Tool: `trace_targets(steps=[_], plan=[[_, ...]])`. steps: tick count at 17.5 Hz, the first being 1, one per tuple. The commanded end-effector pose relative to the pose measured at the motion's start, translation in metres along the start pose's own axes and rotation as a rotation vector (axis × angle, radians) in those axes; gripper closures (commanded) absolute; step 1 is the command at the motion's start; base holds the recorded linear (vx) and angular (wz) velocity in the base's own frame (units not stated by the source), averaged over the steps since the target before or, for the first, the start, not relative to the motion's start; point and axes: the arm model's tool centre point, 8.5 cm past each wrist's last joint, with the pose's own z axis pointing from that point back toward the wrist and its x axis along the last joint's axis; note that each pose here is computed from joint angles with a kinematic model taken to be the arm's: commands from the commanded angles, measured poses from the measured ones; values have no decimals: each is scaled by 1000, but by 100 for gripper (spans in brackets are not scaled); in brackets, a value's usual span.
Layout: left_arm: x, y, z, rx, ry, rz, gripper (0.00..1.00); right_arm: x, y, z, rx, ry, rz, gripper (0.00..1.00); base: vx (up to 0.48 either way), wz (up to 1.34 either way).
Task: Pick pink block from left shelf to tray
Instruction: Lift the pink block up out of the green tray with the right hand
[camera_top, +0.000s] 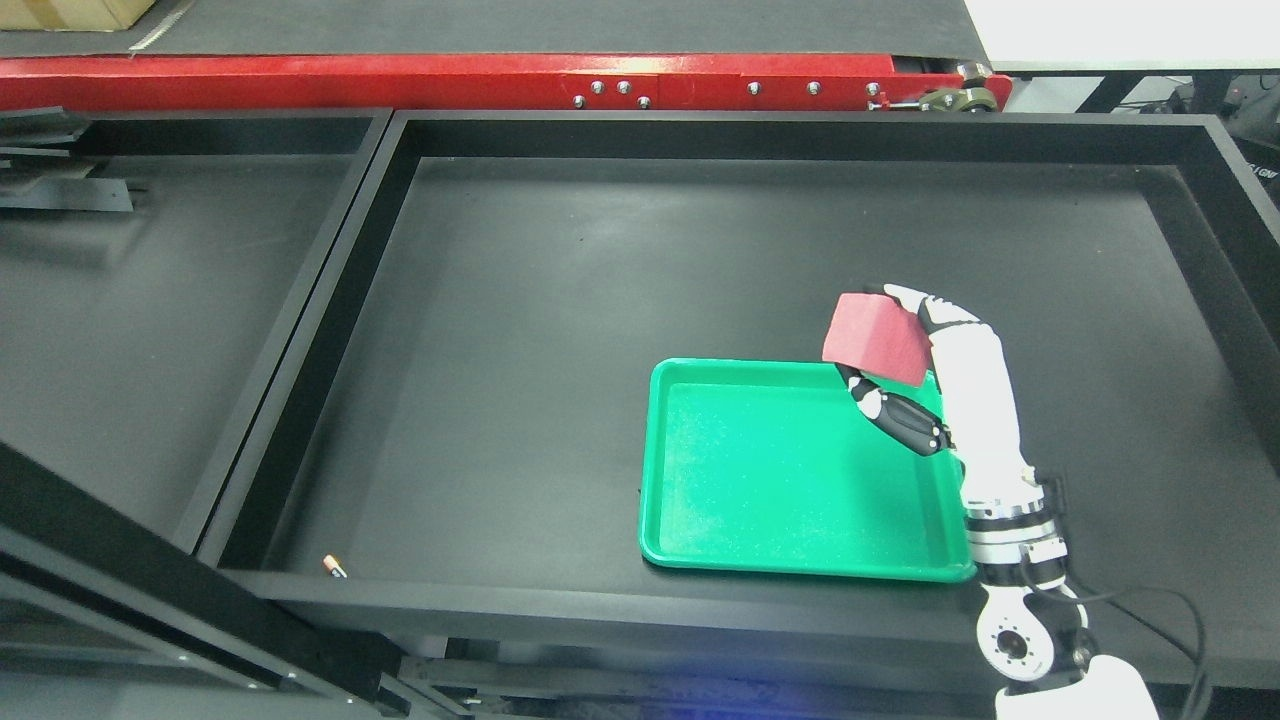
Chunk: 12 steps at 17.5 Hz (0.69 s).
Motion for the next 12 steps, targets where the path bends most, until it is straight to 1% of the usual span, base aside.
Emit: trace_targets(steps=[1,7,12], plan=[[-7,10,2,15,3,-2,0,-7,-16,2,-38,8,29,95,-100,86],[-7,10,2,15,3,-2,0,-8,-17,2,-44,12,16,95,-107,162],[-7,10,2,15,3,-2,0,-9,-17,5,-45,20,9,95,-94,360]])
